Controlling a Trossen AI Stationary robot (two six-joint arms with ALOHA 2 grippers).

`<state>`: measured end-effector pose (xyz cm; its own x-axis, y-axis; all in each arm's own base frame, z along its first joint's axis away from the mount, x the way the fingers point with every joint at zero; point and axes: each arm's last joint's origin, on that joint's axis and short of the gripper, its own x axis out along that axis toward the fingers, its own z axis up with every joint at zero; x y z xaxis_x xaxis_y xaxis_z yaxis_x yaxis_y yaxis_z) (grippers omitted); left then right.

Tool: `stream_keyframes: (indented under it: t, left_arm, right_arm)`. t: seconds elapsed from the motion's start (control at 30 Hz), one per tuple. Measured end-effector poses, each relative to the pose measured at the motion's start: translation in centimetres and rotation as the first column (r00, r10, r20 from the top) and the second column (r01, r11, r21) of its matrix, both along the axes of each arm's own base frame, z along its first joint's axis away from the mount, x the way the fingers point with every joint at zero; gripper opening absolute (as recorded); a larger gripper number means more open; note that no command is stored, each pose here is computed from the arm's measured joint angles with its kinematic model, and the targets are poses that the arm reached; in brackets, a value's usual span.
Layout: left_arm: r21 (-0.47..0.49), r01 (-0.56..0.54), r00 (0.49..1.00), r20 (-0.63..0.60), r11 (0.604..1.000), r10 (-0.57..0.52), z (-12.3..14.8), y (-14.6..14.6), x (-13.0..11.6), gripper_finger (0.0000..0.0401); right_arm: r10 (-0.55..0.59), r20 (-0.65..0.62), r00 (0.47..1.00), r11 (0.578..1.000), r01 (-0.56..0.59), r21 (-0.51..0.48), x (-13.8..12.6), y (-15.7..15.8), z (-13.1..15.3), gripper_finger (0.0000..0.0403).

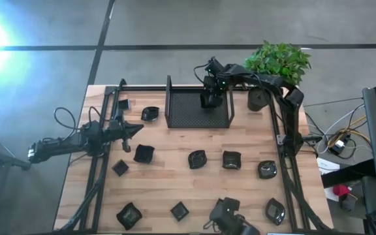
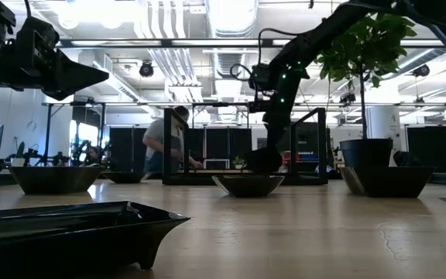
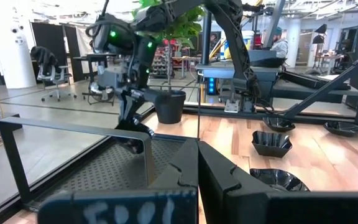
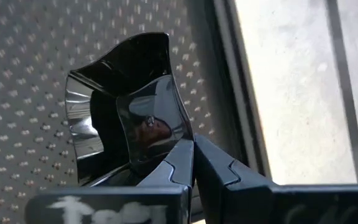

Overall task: Pick & Place Mini shaped plates
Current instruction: Put the black distorted square plate on the shelf

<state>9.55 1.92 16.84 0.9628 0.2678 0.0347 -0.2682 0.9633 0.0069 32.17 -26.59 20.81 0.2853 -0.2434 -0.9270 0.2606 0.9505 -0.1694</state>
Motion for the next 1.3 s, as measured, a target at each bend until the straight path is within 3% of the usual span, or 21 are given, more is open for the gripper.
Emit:
stream_keyframes:
  t: [0.23,0.63,1.07,1.3]
  left_arm:
    - [0.0,0.002,1.0,-0.001,1.0,-0.002,-0.01,-0.01,0.0,0.0]
    - [0.0,0.003,1.0,-0.002,1.0,-0.003,-0.02,-0.01,0.0,0.0]
    - [0.0,0.003,1.0,-0.003,1.0,-0.003,-0.03,-0.01,0.01,0.0]
    - [0.0,0.003,1.0,-0.003,1.0,-0.003,-0.03,0.0,0.0,0.0]
  right_arm:
    - [-0.001,-0.046,0.999,1.0,0.001,0.001,-0.14,-0.45,-1.13,0.0008]
    - [-0.059,-0.093,0.994,0.996,0.053,-0.069,-0.29,-0.65,-1.02,0.0009]
    - [-0.057,-0.096,0.994,0.996,0.05,-0.072,-0.3,-0.66,-1.02,0.0009]
    - [-0.044,-0.103,0.994,0.996,0.036,-0.077,-0.31,-0.66,-1.01,0.0049]
